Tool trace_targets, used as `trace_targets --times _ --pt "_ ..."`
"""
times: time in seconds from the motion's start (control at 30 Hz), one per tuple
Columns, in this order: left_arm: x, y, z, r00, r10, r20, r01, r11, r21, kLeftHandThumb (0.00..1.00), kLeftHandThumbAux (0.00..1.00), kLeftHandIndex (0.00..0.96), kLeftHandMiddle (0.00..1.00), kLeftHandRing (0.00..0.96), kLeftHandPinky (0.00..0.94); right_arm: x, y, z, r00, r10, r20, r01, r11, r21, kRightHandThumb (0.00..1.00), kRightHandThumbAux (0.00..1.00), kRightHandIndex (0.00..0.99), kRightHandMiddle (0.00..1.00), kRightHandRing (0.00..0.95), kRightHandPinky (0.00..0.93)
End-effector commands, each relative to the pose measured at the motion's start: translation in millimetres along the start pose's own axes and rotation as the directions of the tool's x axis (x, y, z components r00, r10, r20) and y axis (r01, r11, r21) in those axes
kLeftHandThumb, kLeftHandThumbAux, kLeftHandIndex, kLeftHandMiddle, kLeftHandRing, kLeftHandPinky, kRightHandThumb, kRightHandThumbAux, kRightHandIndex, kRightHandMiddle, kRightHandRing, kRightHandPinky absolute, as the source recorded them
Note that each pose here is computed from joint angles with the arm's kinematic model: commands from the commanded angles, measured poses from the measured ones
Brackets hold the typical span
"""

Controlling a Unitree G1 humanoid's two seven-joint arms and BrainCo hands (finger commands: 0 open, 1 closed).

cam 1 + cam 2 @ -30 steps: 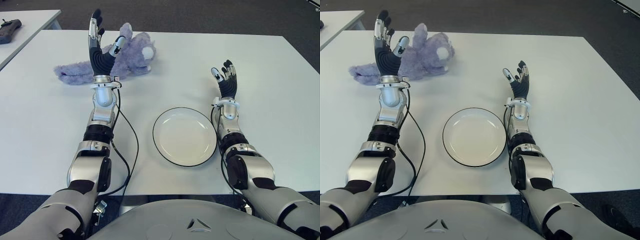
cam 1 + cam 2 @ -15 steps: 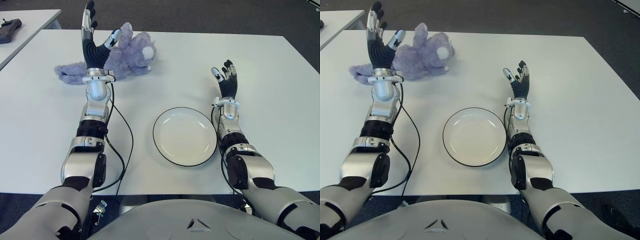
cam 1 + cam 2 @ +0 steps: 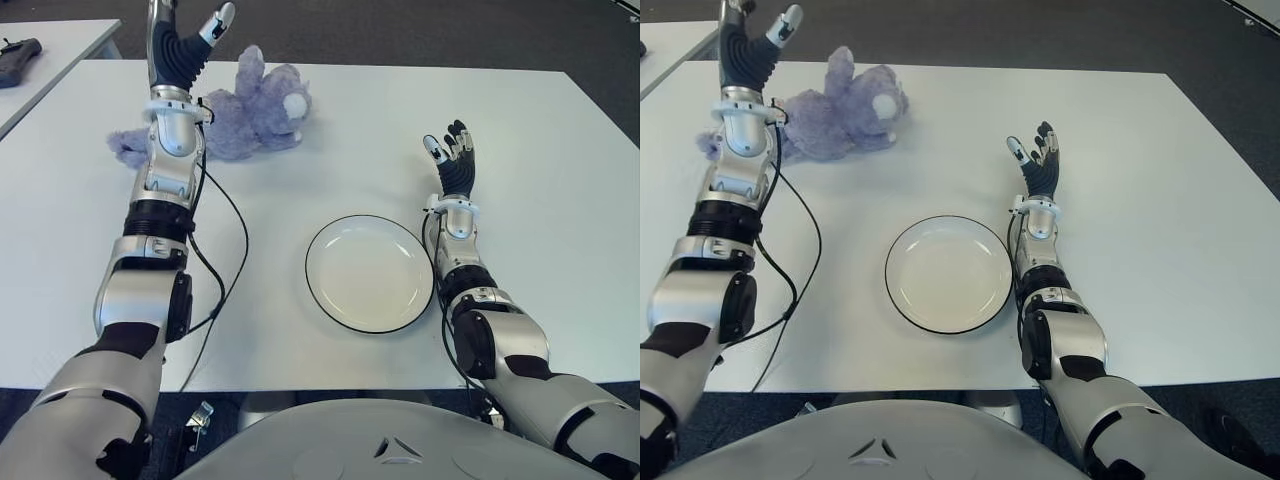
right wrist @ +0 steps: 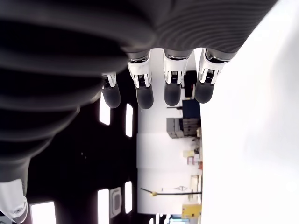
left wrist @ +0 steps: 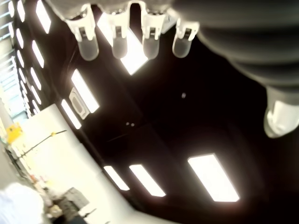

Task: Put the doll into the plate.

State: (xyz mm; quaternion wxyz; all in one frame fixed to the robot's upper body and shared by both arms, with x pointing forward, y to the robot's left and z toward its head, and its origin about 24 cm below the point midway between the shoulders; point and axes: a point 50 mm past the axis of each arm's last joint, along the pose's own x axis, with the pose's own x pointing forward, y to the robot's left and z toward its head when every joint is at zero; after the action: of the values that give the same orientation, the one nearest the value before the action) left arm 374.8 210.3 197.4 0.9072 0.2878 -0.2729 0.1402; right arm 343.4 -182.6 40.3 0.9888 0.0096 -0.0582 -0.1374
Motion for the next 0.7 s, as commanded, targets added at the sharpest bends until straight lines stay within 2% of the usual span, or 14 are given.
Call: trace_targets --times 0.03,0.47,0.7 --pt "5.6 -9.5 -9.8 0.992 -0.087 -0.09 0.102 0.979 0.179 0.11 0.347 0.043 0.004 0.0 0.0 -153.7 -29.6 -136.7 0.793 -0.087 -0.603 0.036 0.995 -0.096 0.0 0.569 0.066 0.09 0.057 0.037" --pt "17.6 -12.0 -5.4 0.989 -0.105 -0.1 0.124 0.971 0.204 0.102 0.296 0.012 0.0 0.0 0.0 -153.6 -29.0 -136.5 0.795 -0.093 -0.6 0.029 0.993 -0.115 0.0 0.549 0.069 0.082 0.05 0.04" --pt "25.8 -21.6 -1.9 0.983 -0.152 -0.107 0.176 0.943 0.281 0.117 0.301 0.013 0.013 0.0 0.01 -153.4 -28.0 -136.8 0.79 -0.092 -0.606 0.03 0.993 -0.112 0.0 0.551 0.069 0.076 0.042 0.027"
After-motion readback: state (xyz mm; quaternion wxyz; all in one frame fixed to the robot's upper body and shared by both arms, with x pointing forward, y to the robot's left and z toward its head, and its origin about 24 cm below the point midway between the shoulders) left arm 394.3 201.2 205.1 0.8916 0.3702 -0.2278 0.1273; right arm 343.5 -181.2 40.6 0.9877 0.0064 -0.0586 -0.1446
